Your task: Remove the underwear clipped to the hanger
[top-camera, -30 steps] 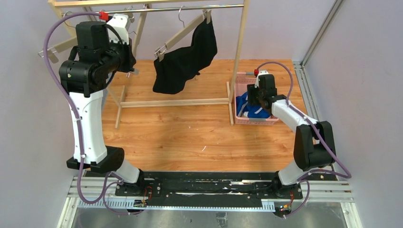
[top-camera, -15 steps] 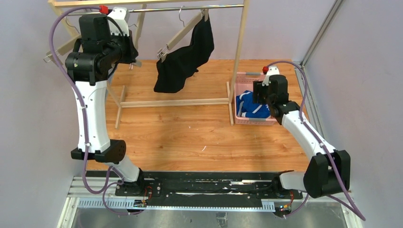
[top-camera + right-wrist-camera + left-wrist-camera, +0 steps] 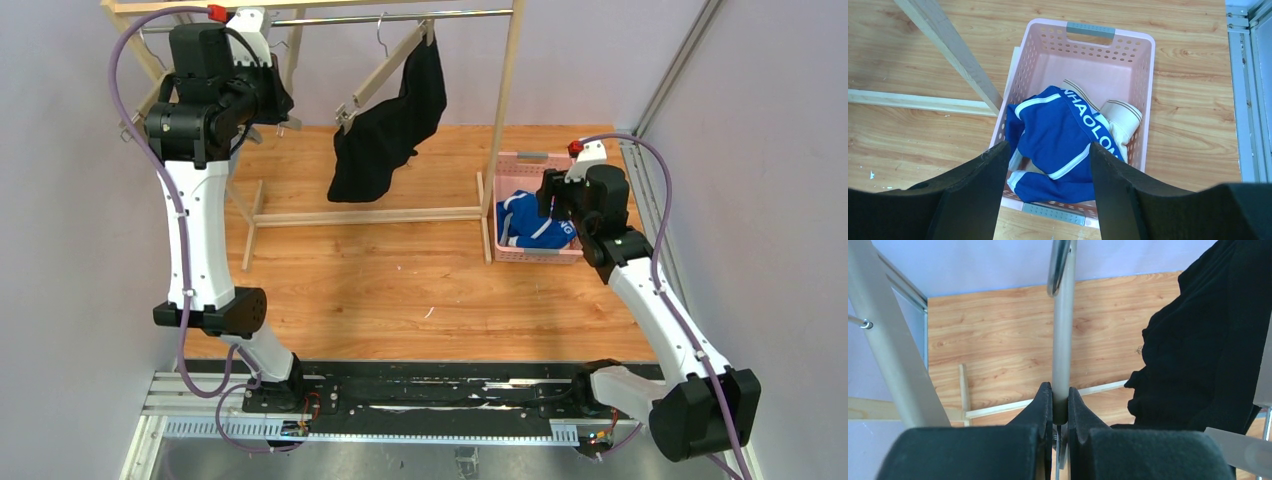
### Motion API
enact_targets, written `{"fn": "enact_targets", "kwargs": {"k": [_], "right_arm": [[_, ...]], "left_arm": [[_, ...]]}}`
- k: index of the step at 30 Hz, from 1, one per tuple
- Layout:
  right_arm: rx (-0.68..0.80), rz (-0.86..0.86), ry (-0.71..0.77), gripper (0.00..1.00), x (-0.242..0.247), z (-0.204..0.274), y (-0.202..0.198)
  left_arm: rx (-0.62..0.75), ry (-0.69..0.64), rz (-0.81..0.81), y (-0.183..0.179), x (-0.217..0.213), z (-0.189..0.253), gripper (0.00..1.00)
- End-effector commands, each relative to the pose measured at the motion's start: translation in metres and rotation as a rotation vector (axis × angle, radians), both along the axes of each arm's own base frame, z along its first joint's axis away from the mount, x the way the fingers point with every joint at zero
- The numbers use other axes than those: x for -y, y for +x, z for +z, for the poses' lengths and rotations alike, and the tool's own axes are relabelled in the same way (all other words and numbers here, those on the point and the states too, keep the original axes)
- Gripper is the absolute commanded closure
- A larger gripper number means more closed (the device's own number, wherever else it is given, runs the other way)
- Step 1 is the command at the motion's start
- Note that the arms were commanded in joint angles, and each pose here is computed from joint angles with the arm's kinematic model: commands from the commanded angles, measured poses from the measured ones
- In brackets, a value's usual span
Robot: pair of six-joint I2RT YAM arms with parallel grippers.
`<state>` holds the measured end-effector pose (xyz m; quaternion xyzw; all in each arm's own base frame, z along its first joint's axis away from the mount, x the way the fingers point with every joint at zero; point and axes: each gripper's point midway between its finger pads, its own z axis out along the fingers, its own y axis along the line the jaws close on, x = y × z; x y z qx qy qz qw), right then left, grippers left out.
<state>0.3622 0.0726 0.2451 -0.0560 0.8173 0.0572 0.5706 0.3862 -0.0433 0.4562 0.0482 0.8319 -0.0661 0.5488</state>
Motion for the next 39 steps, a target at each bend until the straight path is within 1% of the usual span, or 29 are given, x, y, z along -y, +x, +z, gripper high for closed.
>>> {"fn": "enact_targets", "kwargs": {"k": [1, 2, 5, 10, 12, 14, 21, 24, 25, 27, 29, 33, 36, 39], "right_arm": [[-0.015, 0.035, 0.006, 0.39, -0.008, -0.005, -0.005], [-0.013, 0.041, 0.006, 0.39, -0.009, -0.004, -0.006], [0.000, 0.053, 0.002, 0.39, -0.012, -0.001, -0.009], [0.016, 0.062, -0.001, 0.39, -0.013, 0.004, -0.013], [0.018, 0.070, -0.001, 0.39, -0.016, 0.004, -0.014], [0.019, 0.079, -0.002, 0.39, -0.018, 0.004, -0.014], [0.024, 0.111, -0.034, 0.39, -0.028, -0.001, -0.021], [0.037, 0.122, -0.044, 0.39, -0.032, 0.001, -0.025], [0.041, 0.127, -0.045, 0.39, -0.033, 0.003, -0.026], [0.047, 0.136, -0.045, 0.39, -0.035, 0.006, -0.029], [0.059, 0.143, -0.042, 0.39, -0.037, 0.010, -0.031], [0.072, 0.151, -0.038, 0.39, -0.038, 0.015, -0.036], [0.076, 0.158, -0.036, 0.39, -0.039, 0.016, -0.040], [0.077, 0.169, -0.034, 0.40, -0.043, 0.015, -0.043]], "left_arm": [[0.025, -0.010, -0.015, 0.012, 0.001, 0.002, 0.99], [0.014, -0.005, -0.015, 0.014, 0.001, -0.002, 0.95], [-0.004, 0.016, -0.011, 0.018, -0.002, -0.010, 0.76], [0.025, 0.023, -0.001, 0.011, -0.005, -0.002, 0.58], [0.055, 0.029, 0.008, 0.004, -0.007, 0.006, 0.53], [0.085, 0.034, 0.023, -0.006, -0.010, 0.015, 0.51], [0.222, 0.060, 0.089, -0.056, -0.026, 0.056, 0.49], [0.271, 0.057, 0.118, -0.076, -0.031, 0.066, 0.42], [0.284, 0.057, 0.129, -0.082, -0.033, 0.068, 0.38], [0.296, 0.060, 0.143, -0.091, -0.036, 0.068, 0.31], [0.292, 0.070, 0.156, -0.096, -0.039, 0.065, 0.27], [0.281, 0.085, 0.186, -0.104, -0.046, 0.057, 0.24], [0.308, 0.040, 0.136, -0.109, -0.034, 0.065, 0.26], [0.323, -0.046, -0.015, -0.110, -0.003, 0.075, 0.28]]}}
